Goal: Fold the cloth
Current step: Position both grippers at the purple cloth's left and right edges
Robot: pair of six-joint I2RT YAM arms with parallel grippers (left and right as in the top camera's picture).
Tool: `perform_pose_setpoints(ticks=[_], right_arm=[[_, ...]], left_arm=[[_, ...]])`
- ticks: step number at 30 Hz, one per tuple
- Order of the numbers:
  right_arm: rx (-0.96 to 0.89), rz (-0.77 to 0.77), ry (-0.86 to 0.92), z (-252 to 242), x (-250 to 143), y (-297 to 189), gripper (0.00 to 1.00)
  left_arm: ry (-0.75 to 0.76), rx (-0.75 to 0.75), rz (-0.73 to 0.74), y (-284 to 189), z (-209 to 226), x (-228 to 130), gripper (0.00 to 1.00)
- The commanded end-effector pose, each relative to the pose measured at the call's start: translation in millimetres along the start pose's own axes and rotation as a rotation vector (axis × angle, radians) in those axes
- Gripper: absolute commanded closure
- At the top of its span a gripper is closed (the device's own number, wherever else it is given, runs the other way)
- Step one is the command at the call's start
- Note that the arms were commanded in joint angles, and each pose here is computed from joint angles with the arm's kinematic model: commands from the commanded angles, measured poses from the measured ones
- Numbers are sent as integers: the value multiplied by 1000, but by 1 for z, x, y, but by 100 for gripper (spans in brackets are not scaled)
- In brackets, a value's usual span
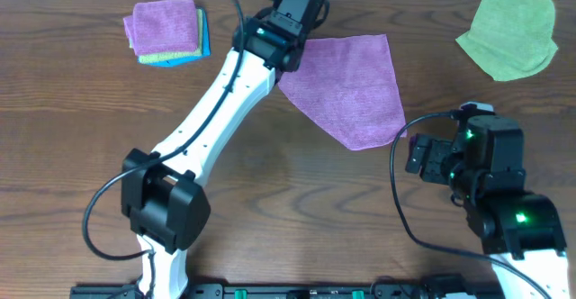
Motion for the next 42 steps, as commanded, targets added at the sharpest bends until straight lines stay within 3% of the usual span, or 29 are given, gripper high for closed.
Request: perform_pose_setpoints(ticks=[1, 10, 15, 21, 26, 31, 38, 42], right_arm=[[-50, -8, -13, -11, 7, 9, 8], [6, -41, 52, -27, 24, 19, 12], [-32, -118, 22, -40, 48, -21, 11], [-32, -72, 23, -37, 26, -45, 13], [-24, -10, 58, -34, 4, -40, 12], [38, 50, 104, -24, -18, -15, 13], [97, 71, 117, -17, -19, 5, 9], [180, 108, 105, -6, -19, 18, 14]], left_arm=[[-46, -95, 26, -29, -1, -1, 32], [-124, -232, 106, -95, 36, -23, 39], [-244, -225, 113, -96, 65, -78, 34], [-334, -296, 128, -107, 78, -149, 30], [-374, -448, 144, -87, 56, -182, 20], [-382, -535, 217, -60, 33, -202, 17], [-381, -575, 248, -21, 10, -199, 9], [-387, -590, 211, 2, 0, -188, 5]])
Point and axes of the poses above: each gripper's point midway between its finger pads, its own y axis out along the fingers, its own z axis along the line the jaws close on, x = y × z, the point moved 2 cm from there along -y, back along the fingers, and after that the axes turned 13 degrees about -y, right-handed, at the moved point
